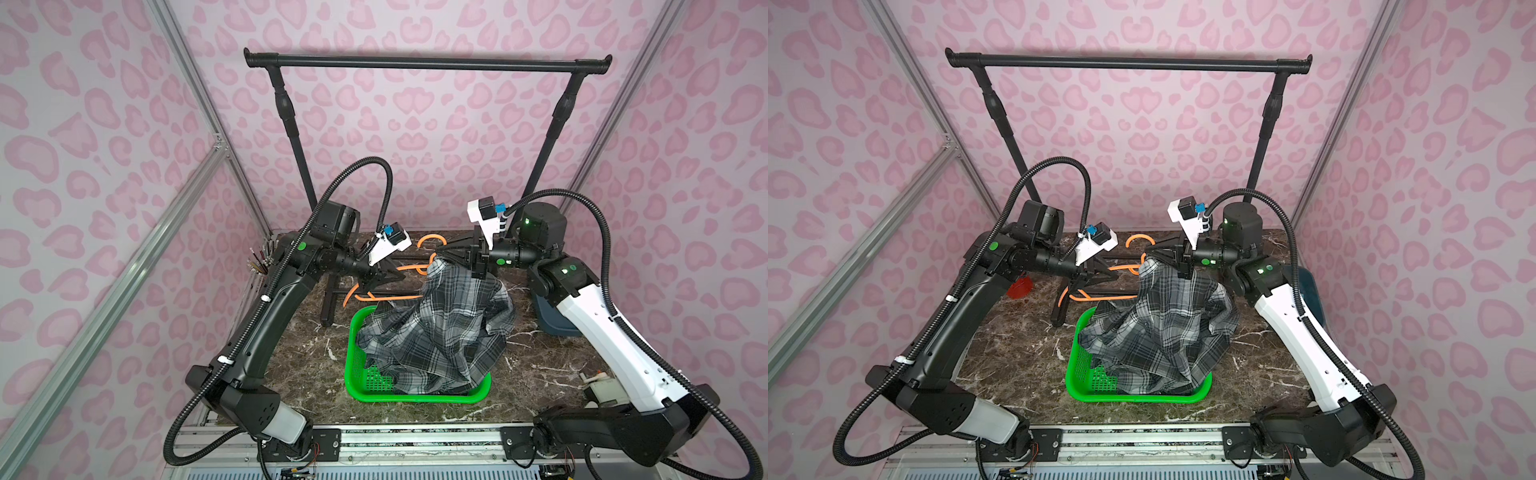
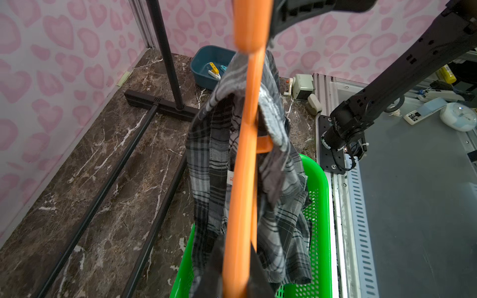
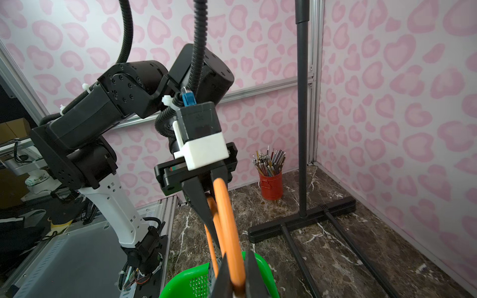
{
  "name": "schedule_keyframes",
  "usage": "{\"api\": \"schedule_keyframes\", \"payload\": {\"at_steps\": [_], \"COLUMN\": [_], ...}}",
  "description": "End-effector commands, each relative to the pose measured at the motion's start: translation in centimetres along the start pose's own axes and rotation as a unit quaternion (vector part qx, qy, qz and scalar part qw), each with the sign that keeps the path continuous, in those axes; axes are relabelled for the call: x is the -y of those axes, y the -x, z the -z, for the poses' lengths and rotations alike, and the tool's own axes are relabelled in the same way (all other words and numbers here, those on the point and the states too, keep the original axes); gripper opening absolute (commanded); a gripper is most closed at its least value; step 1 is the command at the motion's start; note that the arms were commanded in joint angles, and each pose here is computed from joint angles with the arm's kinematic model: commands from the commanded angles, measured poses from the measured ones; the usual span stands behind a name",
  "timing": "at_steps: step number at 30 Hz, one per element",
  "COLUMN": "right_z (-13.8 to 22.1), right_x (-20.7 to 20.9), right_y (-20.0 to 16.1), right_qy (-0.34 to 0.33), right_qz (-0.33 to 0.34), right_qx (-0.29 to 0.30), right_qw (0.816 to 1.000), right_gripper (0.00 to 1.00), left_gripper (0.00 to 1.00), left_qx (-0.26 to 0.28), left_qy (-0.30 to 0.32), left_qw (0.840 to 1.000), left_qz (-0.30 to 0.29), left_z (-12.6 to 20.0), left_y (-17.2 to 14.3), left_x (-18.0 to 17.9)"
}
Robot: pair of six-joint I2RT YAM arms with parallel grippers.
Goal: Remove the clothespins securing long-sleeve shirts to the hanger
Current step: Remove the long-sleeve shirt from the hanger.
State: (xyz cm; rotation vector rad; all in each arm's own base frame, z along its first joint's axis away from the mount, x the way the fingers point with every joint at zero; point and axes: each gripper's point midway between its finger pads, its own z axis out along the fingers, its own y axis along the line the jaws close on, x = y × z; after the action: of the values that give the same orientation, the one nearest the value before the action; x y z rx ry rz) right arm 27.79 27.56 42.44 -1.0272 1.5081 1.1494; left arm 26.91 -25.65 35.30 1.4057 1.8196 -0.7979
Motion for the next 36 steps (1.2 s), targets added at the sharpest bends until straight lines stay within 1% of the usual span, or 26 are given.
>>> {"api": "schedule_keyframes", "payload": {"at_steps": [1, 3, 4, 6, 8, 10, 11, 14, 15, 16, 20, 24, 27, 29, 32, 33, 34, 36], "right_z": [-0.4, -0.5, -0.4, 0.1, 1.1, 2.7, 3.5, 6.5, 7.6, 9.0, 13.8, 16.1, 17.5, 17.6, 17.4, 17.1, 16.9, 16.7], "right_x": [0.3, 1.0, 1.5, 2.3, 3.1, 4.1, 4.2, 4.3, 4.3, 4.5, 4.4, 4.1, 4.9, 5.2, 6.0, 6.2, 6.5, 6.7], "right_y": [-0.6, -1.5, -2.1, -3.3, -4.4, -5.4, -5.6, -6.4, -6.8, -7.2, -10.0, -13.4, -15.4, -16.2, -17.6, -18.0, -18.3, -18.2], "right_qy": [0.0, -0.02, -0.035, -0.07, -0.116, -0.18, -0.204, -0.273, -0.302, -0.337, -0.439, -0.485, -0.525, -0.533, -0.536, -0.531, -0.531, -0.528], "right_qz": [-0.013, -0.026, -0.031, -0.043, -0.05, -0.058, -0.06, -0.074, -0.08, -0.09, -0.111, -0.133, -0.154, -0.159, -0.169, -0.173, -0.176, -0.18], "right_qx": [-0.003, -0.011, -0.018, -0.031, -0.041, -0.051, -0.053, -0.047, -0.043, -0.041, -0.049, -0.083, -0.106, -0.112, -0.12, -0.121, -0.121, -0.112], "right_qw": [1.0, 0.999, 0.999, 0.996, 0.991, 0.981, 0.976, 0.958, 0.949, 0.936, 0.89, 0.86, 0.83, 0.823, 0.819, 0.82, 0.82, 0.823], "right_gripper": [0.04, 0.29, 0.4, 0.55, 0.64, 0.89, 0.98, 0.98, 0.99, 0.99, 0.99, 0.98, 0.96, 0.92, 0.8, 0.7, 0.56, 0.38], "left_gripper": [0.03, 0.03, 0.03, 0.03, 0.03, 0.03, 0.03, 0.03, 0.03, 0.03, 0.03, 0.03, 0.03, 0.03, 0.03, 0.03, 0.03, 0.03], "left_qx": [-0.015, -0.023, -0.023, -0.02, -0.017, -0.023, -0.025, -0.024, -0.022, -0.023, -0.026, -0.025, -0.025, -0.025, -0.023, -0.022, -0.022, -0.021], "left_qy": [0.048, 0.066, 0.07, 0.071, 0.071, 0.075, 0.077, 0.074, 0.073, 0.071, 0.075, 0.076, 0.078, 0.079, 0.081, 0.081, 0.082, 0.083], "left_qw": [0.999, 0.998, 0.997, 0.997, 0.997, 0.997, 0.997, 0.997, 0.997, 0.997, 0.997, 0.997, 0.997, 0.996, 0.996, 0.996, 0.996, 0.996], "left_qz": [-0.003, -0.008, -0.011, -0.014, -0.014, -0.012, -0.011, -0.009, -0.01, -0.009, -0.007, -0.008, -0.008, -0.008, -0.01, -0.01, -0.011, -0.012], "left_z": [0.7, 1.2, 1.4, 1.6, 1.7, 1.6, 1.5, 1.4, 1.4, 1.3, 1.2, 1.2, 1.3, 1.3, 1.5, 1.5, 1.6, 1.7], "left_y": [-0.5, -0.8, -0.8, -0.8, -0.7, -0.9, -1.0, -1.0, -1.0, -1.0, -1.2, -1.1, -1.0, -1.0, -0.9, -0.9, -0.8, -0.8], "left_x": [-1.2, -1.4, -1.3, -1.0, -1.0, -1.3, -1.4, -1.4, -1.3, -1.3, -1.5, -1.6, -1.7, -1.7, -1.6, -1.6, -1.5, -1.4]}}
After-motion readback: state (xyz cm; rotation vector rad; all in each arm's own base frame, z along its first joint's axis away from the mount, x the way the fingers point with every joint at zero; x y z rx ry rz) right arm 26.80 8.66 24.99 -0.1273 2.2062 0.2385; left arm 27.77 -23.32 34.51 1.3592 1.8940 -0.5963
